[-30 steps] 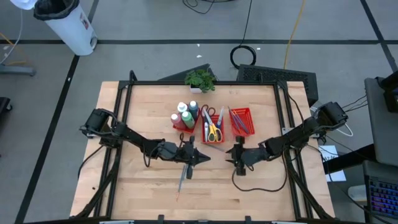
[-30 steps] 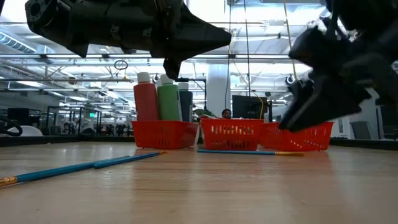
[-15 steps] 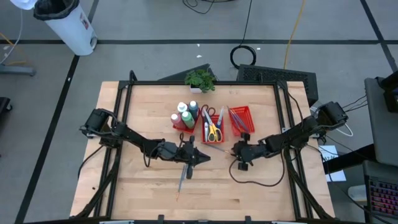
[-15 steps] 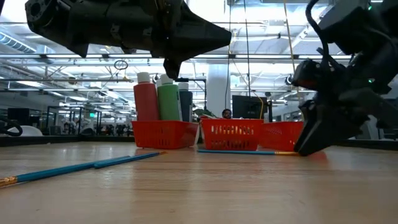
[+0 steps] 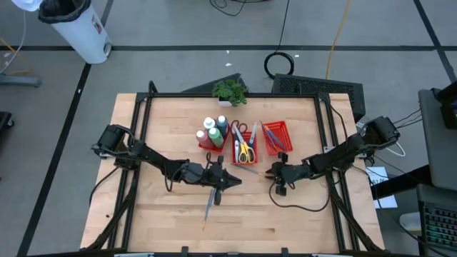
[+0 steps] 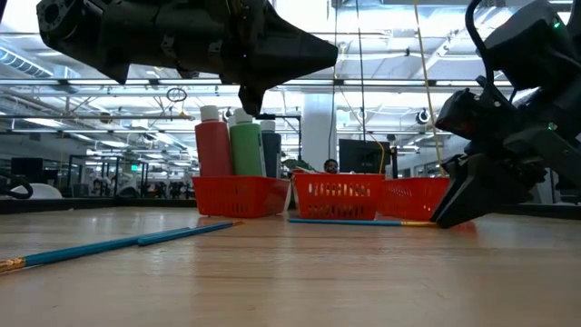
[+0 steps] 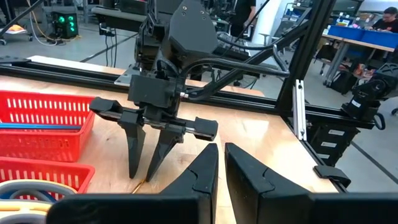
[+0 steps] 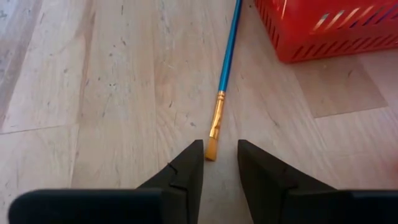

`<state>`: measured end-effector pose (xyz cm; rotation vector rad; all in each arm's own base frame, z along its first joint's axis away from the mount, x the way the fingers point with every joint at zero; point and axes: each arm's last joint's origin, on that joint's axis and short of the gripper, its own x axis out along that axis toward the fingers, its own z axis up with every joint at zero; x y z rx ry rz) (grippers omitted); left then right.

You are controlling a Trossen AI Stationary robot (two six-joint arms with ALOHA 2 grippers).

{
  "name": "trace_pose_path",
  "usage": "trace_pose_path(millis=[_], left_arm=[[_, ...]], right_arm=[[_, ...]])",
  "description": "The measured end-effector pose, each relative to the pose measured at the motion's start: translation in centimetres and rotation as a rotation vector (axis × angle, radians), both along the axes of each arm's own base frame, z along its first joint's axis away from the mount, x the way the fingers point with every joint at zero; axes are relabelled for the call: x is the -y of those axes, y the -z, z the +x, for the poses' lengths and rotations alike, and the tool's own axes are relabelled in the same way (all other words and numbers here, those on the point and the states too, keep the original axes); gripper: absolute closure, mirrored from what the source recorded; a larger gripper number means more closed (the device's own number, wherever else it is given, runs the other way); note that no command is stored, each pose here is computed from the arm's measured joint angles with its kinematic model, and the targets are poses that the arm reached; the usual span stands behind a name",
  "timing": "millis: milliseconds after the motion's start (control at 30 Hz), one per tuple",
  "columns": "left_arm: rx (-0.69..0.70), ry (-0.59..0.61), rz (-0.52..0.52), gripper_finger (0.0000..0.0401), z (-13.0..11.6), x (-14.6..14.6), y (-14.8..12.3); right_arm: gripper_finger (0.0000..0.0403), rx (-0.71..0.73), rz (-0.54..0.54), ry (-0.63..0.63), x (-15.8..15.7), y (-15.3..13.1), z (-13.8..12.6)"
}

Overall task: Pick & Place Paint Supplies
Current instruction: Put the blue paint brush into the right red bin

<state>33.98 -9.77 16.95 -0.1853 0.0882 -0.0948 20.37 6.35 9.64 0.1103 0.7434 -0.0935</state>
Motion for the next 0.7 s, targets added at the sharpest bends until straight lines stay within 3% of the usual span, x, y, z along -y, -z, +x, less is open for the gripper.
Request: trace_pose_path(millis=[533, 700], left_arm=[[-0.001, -0.015, -0.014, 0.0366, 0.13, -0.48, 0.00], [-0.001, -0.015, -0.014, 0.0366, 0.13, -0.48, 0.00]], right_arm=[[0.0315, 0.018, -0.008, 0.015, -0.11, 0.59, 0.38], [0.0350, -0.016, -0.020, 0.022, -0.02, 0.83, 0.18]])
